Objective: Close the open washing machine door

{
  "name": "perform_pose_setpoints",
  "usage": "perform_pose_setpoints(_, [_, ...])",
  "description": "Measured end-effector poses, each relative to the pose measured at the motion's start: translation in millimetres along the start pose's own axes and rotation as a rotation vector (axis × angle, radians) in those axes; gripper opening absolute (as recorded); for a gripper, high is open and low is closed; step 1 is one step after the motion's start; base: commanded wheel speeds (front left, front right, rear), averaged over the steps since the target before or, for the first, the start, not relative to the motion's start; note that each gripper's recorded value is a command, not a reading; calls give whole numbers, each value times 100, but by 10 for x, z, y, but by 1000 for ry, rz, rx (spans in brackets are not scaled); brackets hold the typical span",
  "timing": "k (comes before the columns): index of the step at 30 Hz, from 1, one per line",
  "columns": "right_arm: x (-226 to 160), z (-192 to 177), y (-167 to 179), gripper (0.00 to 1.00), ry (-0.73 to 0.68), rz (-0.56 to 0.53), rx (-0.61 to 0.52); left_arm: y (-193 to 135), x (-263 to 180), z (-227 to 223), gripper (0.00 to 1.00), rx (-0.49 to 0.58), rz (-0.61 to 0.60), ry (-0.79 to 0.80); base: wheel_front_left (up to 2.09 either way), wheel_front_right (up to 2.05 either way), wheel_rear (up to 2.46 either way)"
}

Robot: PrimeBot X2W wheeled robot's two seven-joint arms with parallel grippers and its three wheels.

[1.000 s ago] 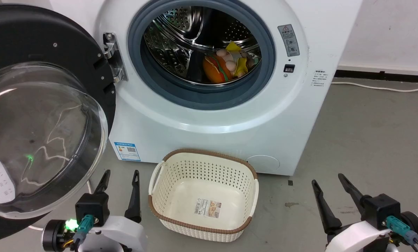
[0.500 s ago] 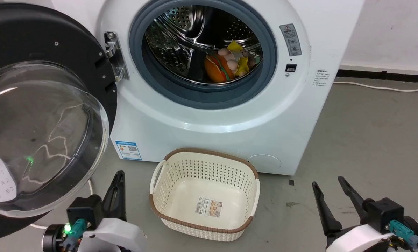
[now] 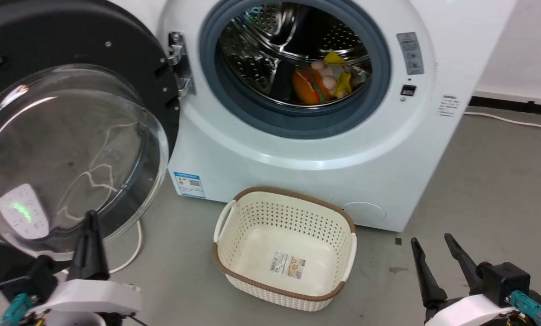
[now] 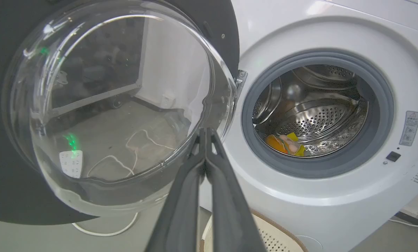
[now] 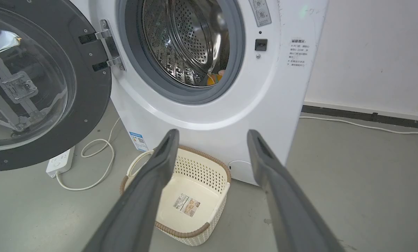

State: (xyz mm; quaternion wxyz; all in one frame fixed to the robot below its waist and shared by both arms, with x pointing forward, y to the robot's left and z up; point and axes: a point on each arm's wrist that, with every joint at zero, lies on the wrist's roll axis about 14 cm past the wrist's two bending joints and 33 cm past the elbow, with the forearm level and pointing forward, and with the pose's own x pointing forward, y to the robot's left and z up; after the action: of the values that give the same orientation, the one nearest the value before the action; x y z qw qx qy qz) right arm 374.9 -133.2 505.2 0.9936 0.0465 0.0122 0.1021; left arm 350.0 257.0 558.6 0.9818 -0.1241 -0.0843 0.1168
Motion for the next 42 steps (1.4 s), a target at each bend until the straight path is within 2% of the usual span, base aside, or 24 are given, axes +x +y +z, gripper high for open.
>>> perform_pose_setpoints(10, [128,-88,166,100,14,54,25,665,-106,322,0,-32,189,-107,0,0,0])
perform_pose_setpoints(11, [162,-116,203,100,19,66,35,858,-142,421,0,-43,243,-141,0,0,0])
perform_pose_setpoints(24, [279,-279,279,100,50,91,54,1642,-271,823,0,-80,467,-302,0,0,0])
perform_pose_setpoints(25, [306,-337,272,100,61,89,59,1770,-263,838,0,-76,509,-312,0,0,0])
perform_pose_setpoints(33, [412,-531,210,100,108,78,52,2114,-66,863,0,2,563,-278,0,0,0])
perform_pose_setpoints(42, [580,-679,103,100,152,57,38,2544,111,1142,0,81,648,-307,0,0,0])
